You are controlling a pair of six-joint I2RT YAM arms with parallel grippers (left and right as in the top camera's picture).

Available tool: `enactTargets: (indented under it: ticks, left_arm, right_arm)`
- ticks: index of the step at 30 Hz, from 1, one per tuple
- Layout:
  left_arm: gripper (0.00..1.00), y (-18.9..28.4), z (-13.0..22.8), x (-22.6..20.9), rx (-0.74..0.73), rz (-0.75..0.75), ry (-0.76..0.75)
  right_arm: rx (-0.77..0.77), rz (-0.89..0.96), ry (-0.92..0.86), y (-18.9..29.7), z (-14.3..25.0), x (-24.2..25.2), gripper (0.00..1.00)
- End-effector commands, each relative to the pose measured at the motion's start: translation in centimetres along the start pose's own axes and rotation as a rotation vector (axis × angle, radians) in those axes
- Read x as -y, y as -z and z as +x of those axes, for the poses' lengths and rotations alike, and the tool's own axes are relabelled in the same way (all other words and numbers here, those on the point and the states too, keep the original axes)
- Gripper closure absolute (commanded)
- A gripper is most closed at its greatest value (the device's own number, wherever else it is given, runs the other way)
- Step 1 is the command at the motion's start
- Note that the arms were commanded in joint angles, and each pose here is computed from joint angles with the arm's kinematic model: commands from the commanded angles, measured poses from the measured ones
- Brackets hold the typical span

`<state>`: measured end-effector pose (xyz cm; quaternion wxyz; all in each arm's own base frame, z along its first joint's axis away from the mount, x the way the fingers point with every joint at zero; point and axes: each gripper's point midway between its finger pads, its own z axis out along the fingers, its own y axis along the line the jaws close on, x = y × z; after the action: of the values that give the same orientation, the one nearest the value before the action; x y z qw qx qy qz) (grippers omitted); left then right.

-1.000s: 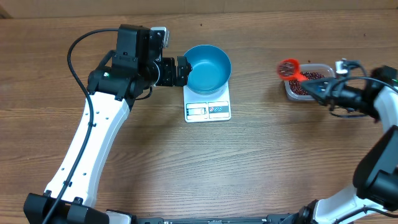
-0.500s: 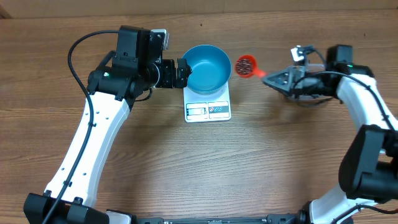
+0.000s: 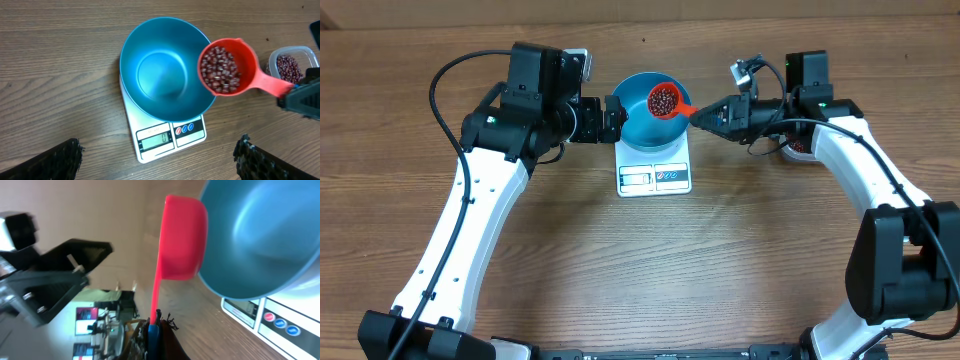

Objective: Scoop item into bowl and weigh 150g on scale
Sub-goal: 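Carry the filled scoop over the blue bowl with the right gripper, then tip the red scoop to pour beans into the blue bowl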

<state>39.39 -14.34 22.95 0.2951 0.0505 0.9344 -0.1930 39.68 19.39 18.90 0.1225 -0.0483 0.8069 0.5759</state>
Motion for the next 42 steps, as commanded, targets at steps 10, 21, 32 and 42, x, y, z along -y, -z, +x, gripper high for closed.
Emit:
enactTargets:
  ticks: [10, 21, 32, 42]
  left_arm:
    - [0.00, 1.4, -1.2, 0.6, 0.042, 0.014, -0.020]
    - [0.00, 1.4, -1.2, 0.6, 0.042, 0.014, -0.020]
    - [0.00, 1.4, -0.4, 0.5, 0.010, 0.011, -0.016]
    - [0.00, 3.7, 2.2, 3.4, -0.052, 0.169, -0.330]
  right_arm:
    - [0.048, 0.311, 0.129, -2.7, -1.7, 1.4, 0.96]
    - [0.029, 0.702, 0.355, -2.3, -2.8, -0.5, 0.96]
    - [0.023, 0.905, 0.467, -2.9, -2.2, -1.2, 0.96]
    - [0.016, 0.907, 0.466, -2.9, -2.1, -1.2, 0.96]
